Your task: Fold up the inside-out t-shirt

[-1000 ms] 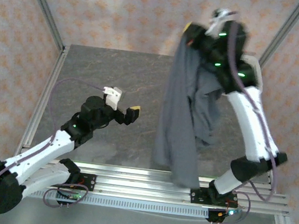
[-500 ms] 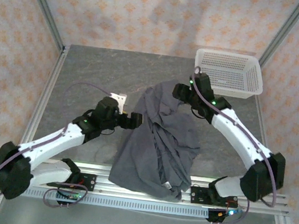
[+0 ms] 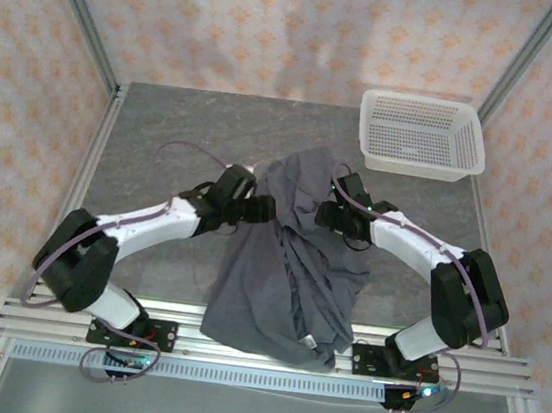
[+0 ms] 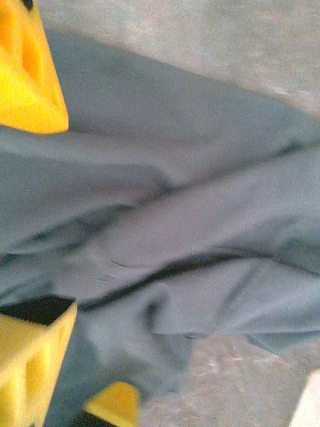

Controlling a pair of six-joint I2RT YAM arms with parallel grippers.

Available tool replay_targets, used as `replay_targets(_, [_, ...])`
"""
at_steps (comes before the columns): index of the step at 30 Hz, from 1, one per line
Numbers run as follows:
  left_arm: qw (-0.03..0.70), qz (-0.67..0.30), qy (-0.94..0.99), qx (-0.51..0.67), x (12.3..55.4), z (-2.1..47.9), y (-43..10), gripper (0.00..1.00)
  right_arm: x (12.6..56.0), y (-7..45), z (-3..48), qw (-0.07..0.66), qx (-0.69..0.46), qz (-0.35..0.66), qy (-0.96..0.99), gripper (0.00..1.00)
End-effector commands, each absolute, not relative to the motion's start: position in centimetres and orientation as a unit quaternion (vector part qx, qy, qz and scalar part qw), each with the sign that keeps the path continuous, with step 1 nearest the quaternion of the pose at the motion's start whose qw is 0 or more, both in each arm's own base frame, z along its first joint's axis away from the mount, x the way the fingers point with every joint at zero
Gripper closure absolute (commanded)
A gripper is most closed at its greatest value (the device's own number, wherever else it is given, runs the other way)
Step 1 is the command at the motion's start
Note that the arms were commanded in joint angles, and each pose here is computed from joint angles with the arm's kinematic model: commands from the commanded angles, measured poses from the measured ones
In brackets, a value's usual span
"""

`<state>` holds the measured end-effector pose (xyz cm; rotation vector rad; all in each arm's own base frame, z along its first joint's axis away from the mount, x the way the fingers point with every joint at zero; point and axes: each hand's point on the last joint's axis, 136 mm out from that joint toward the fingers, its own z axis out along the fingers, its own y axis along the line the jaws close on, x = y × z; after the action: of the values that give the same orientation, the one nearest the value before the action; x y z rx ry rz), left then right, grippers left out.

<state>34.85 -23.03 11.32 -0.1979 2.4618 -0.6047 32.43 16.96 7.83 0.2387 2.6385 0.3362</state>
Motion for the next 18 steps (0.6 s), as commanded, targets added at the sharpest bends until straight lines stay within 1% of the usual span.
replay_targets(1, [0.306,-0.179,0.925,-0.139,38.7,11.0,-22.3,0.44,32.7,16.9,9.2,0.261,0.104,0.137,0.950,0.40])
replay_targets(4, [0.303,-0.171,0.925,-0.155,41.8,10.1,-22.5,0.46,32.3,16.4,9.4,0.267,0.102,0.129,0.950,0.37])
replay_targets(7, [0.312,-0.153,0.924,-0.157,44.9,9.8,-22.6,0.42,32.1,16.0,9.3,0.271,0.102,0.124,0.949,0.36])
replay_targets(10, [0.298,-0.113,0.935,-0.154,47.4,7.5,-22.8,0.40,32.0,16.0,9.0,0.265,0.096,0.120,0.952,0.36])
replay_targets(13, [0.297,-0.096,0.938,-0.152,49.7,6.3,-23.1,0.40,32.0,16.3,8.6,0.264,0.097,0.129,0.951,0.35])
replay_targets(14, [0.301,-0.092,0.937,-0.148,50.4,6.2,-23.2,0.42,32.0,16.6,8.6,0.264,0.096,0.137,0.950,0.34])
replay_targets(16, [0.312,-0.085,0.936,-0.142,51.8,6.5,-23.5,0.51,32.2,17.1,8.7,0.265,0.092,0.151,0.948,0.33])
replay_targets(17, [0.316,-0.084,0.935,-0.140,52.3,6.7,-23.5,0.61,32.2,17.1,8.6,0.263,0.091,0.151,0.949,0.33])
replay_targets(18, [0.318,-0.083,0.935,-0.137,52.9,7.1,-23.5,0.79,32.2,17.2,8.4,0.261,0.088,0.149,0.950,0.35])
